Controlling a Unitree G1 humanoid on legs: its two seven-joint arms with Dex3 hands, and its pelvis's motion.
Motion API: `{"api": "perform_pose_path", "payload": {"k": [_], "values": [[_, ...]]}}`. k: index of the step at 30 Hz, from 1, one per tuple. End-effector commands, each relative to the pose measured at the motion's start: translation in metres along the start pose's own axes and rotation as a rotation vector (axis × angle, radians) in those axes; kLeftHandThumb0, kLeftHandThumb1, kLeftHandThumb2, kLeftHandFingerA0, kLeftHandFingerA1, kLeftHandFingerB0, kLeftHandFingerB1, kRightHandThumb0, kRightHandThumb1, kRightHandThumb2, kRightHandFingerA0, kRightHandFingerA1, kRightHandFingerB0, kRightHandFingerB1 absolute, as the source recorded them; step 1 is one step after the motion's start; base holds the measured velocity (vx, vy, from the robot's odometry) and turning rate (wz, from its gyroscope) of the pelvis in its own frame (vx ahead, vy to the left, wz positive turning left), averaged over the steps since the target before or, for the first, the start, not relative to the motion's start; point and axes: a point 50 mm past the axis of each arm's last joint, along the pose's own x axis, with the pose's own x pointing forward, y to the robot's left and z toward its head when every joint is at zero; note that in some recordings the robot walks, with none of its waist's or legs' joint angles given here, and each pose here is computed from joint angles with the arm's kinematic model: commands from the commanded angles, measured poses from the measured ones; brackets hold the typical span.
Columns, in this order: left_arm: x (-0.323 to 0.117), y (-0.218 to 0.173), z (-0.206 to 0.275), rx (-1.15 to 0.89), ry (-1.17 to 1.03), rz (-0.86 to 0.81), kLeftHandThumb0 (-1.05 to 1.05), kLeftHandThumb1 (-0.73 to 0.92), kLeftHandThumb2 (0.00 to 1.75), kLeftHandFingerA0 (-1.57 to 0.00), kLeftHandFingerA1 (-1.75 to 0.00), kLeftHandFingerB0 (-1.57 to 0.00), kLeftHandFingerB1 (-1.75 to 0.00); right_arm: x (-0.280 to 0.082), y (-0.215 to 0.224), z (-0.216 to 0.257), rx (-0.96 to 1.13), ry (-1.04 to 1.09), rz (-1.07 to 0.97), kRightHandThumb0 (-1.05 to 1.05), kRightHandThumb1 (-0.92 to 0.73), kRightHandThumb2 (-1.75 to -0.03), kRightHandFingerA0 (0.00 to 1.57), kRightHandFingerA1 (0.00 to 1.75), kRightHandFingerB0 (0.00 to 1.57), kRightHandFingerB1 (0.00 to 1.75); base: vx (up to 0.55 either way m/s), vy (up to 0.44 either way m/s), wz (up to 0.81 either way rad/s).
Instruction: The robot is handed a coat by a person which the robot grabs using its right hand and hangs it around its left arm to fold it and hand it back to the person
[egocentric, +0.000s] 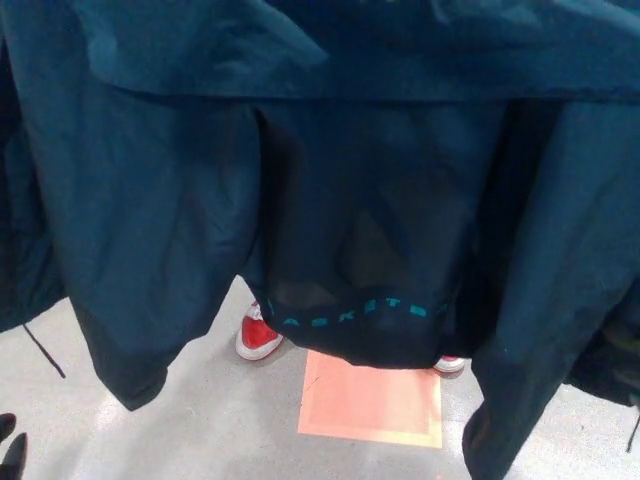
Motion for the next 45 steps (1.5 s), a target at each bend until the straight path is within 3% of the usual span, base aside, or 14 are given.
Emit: {"api": "perform_pose_path", "payload": {"k": [1, 5, 6, 8, 11, 12, 13, 20, 21, 32, 41, 42, 43, 45], "values": [[-0.004, 0.003, 0.001, 0.196, 0.002, -0.045, -0.83, 0.87, 1.21, 0.00, -0.14, 0.00, -0.13, -0.068, -0.059, 0.199, 0.179, -1.036, 0.334, -0.97, -0.91, -0.72, 0.33, 0.36, 0.29, 0.33, 0.00, 0.000, 0.00], [-0.003, 0.002, 0.001, 0.173, 0.002, -0.034, -0.87, 0.92, 1.23, 0.00, -0.10, 0.00, -0.09, -0.074, -0.070, 0.226, 0.202, -1.154, 0.246, -0.92, -0.92, -0.69, 0.42, 0.36, 0.38, 0.35, 0.00, 0.000, 0.00], [-0.004, 0.002, -0.001, 0.163, 0.012, -0.031, -0.85, 0.92, 1.24, 0.00, -0.12, 0.00, -0.11, -0.075, -0.080, 0.240, 0.148, -1.196, 0.196, -0.91, -0.75, -1.18, 0.34, 0.49, 0.16, 0.40, 0.00, 0.000, 0.00], [-0.004, 0.002, -0.004, 0.162, 0.020, -0.026, -0.88, 0.92, 1.25, 0.00, -0.12, 0.00, -0.11, -0.075, -0.094, 0.261, 0.029, -1.221, 0.135, -0.95, -0.92, -0.71, 0.31, 0.36, 0.27, 0.32, 0.00, 0.000, 0.00], [-0.004, 0.002, -0.005, 0.155, 0.031, -0.013, -0.89, 0.92, 1.25, 0.00, -0.11, 0.00, -0.09, -0.071, -0.106, 0.286, -0.124, -1.218, 0.093, -0.91, -0.73, -1.16, 0.17, 0.45, 0.11, 0.41, 0.00, 0.000, 0.00], [-0.004, 0.002, -0.005, 0.142, 0.028, -0.007, -0.89, 0.92, 1.25, 0.00, -0.11, 0.00, -0.09, -0.068, -0.109, 0.292, -0.156, -1.197, 0.096, -0.38, -0.38, -1.06, 0.00, 0.48, 0.00, 0.47, 0.00, 0.000, 0.00], [-0.004, 0.002, -0.005, 0.134, 0.027, 0.005, -0.88, 0.92, 1.24, 0.00, -0.14, 0.00, -0.11, -0.064, -0.110, 0.302, -0.197, -1.173, 0.103, -0.93, -0.74, -1.18, 0.03, 0.35, 0.05, 0.40, 0.00, 0.000, 0.00], [-0.004, 0.001, -0.003, 0.147, 0.006, -0.030, -0.86, 0.92, 1.25, 0.00, -0.12, 0.00, -0.11, -0.049, -0.106, 0.344, -0.315, -1.211, 0.128, -0.88, -0.80, -0.64, 0.12, 0.27, 0.16, 0.29, 0.00, 0.000, 0.00], [-0.004, 0.001, -0.002, 0.149, 0.004, -0.031, -0.85, 0.92, 1.25, 0.00, -0.12, 0.00, -0.11, -0.049, -0.105, 0.347, -0.333, -1.206, 0.129, -0.87, -0.63, -1.04, 0.02, 0.34, 0.05, 0.40, 0.00, 0.000, 0.00], [-0.006, 0.001, -0.005, 0.159, -0.004, -0.049, -0.85, 0.92, 1.24, 0.00, -0.12, 0.00, -0.11, 0.013, -0.075, 0.381, -0.597, -0.984, 0.288, -0.91, -0.72, -1.10, 0.08, 0.23, 0.09, 0.23, 0.00, 0.000, 0.00], [-0.007, 0.000, -0.008, 0.156, -0.019, -0.031, -0.86, 0.92, 1.20, 0.00, -0.14, 0.00, -0.13, 0.068, -0.047, 0.386, -0.670, -0.714, 0.421, -0.86, -0.68, -1.08, 0.10, 0.46, 0.01, 0.27, 0.00, 0.000, 0.00], [-0.007, 0.001, -0.006, 0.153, -0.017, -0.029, -0.88, 0.91, 1.20, 0.00, -0.12, 0.00, -0.11, 0.072, -0.045, 0.388, -0.672, -0.689, 0.431, -0.86, -0.87, -0.67, 0.10, 0.29, 0.09, 0.23, 0.00, 0.000, 0.00], [-0.005, 0.002, -0.004, 0.144, -0.010, -0.025, -0.89, 0.91, 1.21, 0.00, -0.11, 0.00, -0.10, 0.076, -0.044, 0.390, -0.675, -0.676, 0.435, -0.85, -0.69, -1.06, 0.04, 0.33, 0.08, 0.26, 0.00, 0.000, 0.00], [-0.004, 0.003, 0.000, 0.136, -0.008, -0.023, -0.90, 0.92, 1.21, 0.00, -0.10, 0.00, -0.10, 0.086, -0.041, 0.393, -0.669, -0.654, 0.442, -0.85, -0.87, -0.67, 0.06, 0.24, 0.09, 0.24, 0.00, 0.000, 0.00]]}}
